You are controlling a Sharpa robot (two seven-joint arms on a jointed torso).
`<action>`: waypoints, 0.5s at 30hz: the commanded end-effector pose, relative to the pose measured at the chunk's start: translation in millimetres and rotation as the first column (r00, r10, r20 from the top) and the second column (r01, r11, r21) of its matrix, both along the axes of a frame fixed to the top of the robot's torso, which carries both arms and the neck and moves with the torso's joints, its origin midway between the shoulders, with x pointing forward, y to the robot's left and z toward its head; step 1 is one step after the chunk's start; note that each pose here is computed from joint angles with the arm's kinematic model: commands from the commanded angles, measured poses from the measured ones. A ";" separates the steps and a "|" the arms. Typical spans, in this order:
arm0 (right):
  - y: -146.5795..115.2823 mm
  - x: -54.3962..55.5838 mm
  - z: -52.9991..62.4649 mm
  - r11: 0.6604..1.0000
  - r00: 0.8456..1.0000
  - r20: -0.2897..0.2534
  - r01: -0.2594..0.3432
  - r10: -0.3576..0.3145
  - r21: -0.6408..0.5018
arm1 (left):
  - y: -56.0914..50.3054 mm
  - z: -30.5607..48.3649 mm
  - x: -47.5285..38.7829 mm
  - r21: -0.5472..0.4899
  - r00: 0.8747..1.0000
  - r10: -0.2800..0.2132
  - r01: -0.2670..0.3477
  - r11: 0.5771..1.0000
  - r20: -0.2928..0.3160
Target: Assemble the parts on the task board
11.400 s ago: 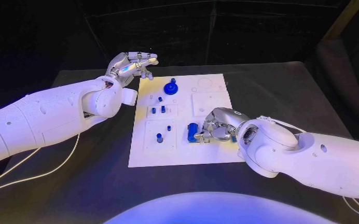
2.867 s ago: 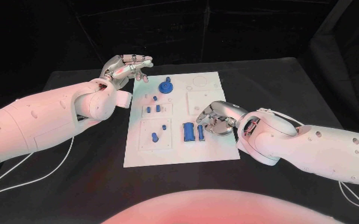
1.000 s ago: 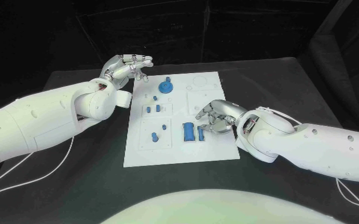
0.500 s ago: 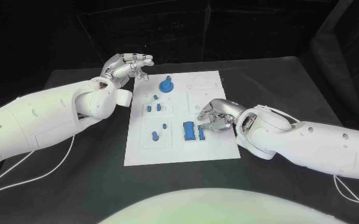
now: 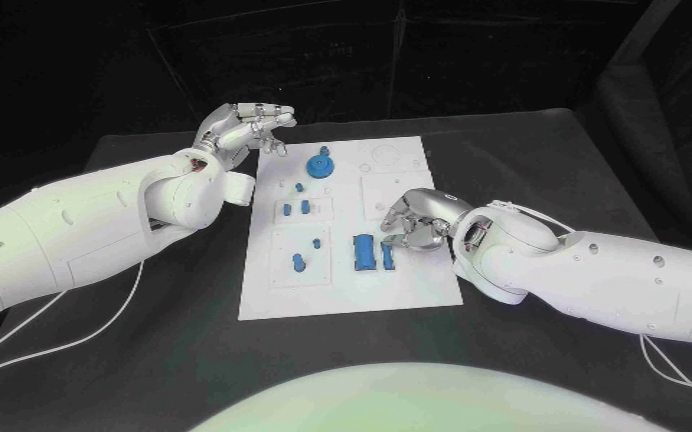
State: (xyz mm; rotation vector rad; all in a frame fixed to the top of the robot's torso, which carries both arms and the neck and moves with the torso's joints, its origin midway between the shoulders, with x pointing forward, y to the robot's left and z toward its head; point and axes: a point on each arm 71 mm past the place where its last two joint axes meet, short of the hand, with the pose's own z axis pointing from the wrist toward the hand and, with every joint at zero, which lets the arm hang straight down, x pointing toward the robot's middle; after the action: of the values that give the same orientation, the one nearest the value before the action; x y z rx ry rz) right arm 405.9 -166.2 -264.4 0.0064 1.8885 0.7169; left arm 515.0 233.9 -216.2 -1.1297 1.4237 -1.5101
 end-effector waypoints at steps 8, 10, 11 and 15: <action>-7.0 -4.0 11.7 0.976 0.999 0.010 0.031 -0.034 0.216 | -0.2 0.6 0.6 -0.008 1.000 -0.005 0.006 1.000 0.004; -11.5 -3.7 12.5 0.956 0.998 -0.034 0.063 -0.056 0.286 | -0.3 0.4 0.8 -0.008 1.000 -0.005 0.005 1.000 0.005; -13.9 -2.9 13.1 0.943 0.996 -0.056 0.081 -0.066 0.322 | -0.4 0.4 1.0 -0.008 1.000 -0.005 0.005 1.000 0.006; -27.0 10.8 20.7 0.863 0.985 -0.135 0.158 -0.106 0.480 | -0.2 0.4 2.0 -0.007 1.000 0.001 0.000 1.000 0.012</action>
State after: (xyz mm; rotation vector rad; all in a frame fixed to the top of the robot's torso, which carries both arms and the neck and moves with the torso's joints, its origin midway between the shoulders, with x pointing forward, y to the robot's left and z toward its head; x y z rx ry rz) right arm 410.9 -189.2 -250.9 0.2659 1.8163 0.9170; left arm 516.2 234.4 -217.9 -1.1316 1.4232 -1.5046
